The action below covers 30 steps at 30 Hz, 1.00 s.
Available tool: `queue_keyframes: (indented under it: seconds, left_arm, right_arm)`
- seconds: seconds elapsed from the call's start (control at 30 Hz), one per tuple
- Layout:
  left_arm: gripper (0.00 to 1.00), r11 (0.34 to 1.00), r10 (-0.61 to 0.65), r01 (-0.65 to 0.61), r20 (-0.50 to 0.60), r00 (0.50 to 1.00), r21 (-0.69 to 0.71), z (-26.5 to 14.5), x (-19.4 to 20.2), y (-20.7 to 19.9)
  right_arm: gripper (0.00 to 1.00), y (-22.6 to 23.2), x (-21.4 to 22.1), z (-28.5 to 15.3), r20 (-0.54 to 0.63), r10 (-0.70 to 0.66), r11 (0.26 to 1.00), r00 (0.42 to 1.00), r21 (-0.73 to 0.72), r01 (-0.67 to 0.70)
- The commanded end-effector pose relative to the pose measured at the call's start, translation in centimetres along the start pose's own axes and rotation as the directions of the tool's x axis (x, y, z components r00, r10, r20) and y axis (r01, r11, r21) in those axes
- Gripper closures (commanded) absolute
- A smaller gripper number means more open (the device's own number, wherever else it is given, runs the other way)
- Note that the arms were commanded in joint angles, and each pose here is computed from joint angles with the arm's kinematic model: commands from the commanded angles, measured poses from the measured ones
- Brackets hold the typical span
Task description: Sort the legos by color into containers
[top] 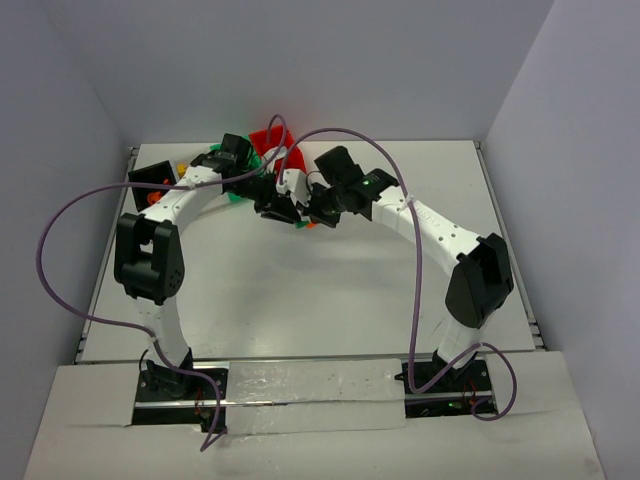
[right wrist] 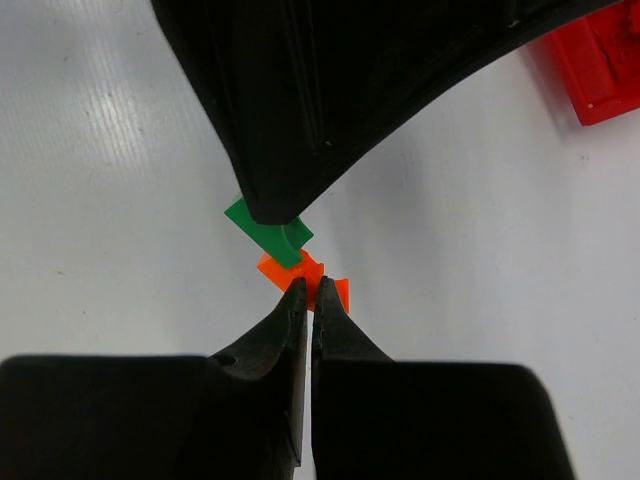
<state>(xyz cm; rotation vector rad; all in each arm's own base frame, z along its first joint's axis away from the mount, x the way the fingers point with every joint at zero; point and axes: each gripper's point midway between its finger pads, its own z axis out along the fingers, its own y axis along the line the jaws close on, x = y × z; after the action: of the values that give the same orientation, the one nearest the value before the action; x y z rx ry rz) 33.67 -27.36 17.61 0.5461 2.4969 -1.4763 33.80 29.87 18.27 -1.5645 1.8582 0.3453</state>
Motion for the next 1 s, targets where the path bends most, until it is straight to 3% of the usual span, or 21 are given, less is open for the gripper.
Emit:
queue_keyframes:
  seconds: [0.0,0.13,0.3,0.47,0.7,0.8,0.97]
  left_arm:
    - [0.55,0.997,0.051,-0.052,0.007,0.999,0.056,0.0,-0.9,-1.6]
    - [0.57,0.996,0.044,-0.044,0.000,0.999,0.073,0.1,-0.7,-1.8]
    - [0.50,0.997,0.038,-0.037,-0.011,0.999,0.074,0.1,-0.5,-1.7]
    - [0.53,0.997,0.039,-0.037,-0.030,0.999,0.064,0.2,-0.1,-1.3]
    - [0.82,0.998,0.037,-0.035,-0.026,0.999,0.056,0.3,-0.5,-1.2]
    - [0.99,0.997,0.025,-0.024,-0.011,1.000,0.068,0.2,-1.1,-1.7]
    - [1.00,0.996,0.028,-0.030,0.022,0.999,0.089,0.0,-2.1,-2.6]
  right_arm:
    - [1.00,-0.8,-3.0,-1.2,0.078,-0.020,0.999,0.997,0.052,0.016]
    - [1.00,-0.8,-3.0,-0.9,0.072,-0.021,0.999,0.997,0.051,0.018]
    - [1.00,-1.0,-3.4,-0.8,0.076,-0.015,0.998,0.997,0.058,0.011]
    - [1.00,-1.3,-3.4,-0.8,0.074,-0.018,0.998,0.997,0.064,0.013]
    - [1.00,-1.0,-3.3,-0.6,0.072,-0.024,0.998,0.997,0.053,0.021]
    - [1.00,-0.5,-3.0,-0.4,0.062,-0.035,0.999,0.997,0.043,0.032]
    - [1.00,0.1,-2.4,-0.1,0.045,-0.042,0.999,0.998,0.031,0.041]
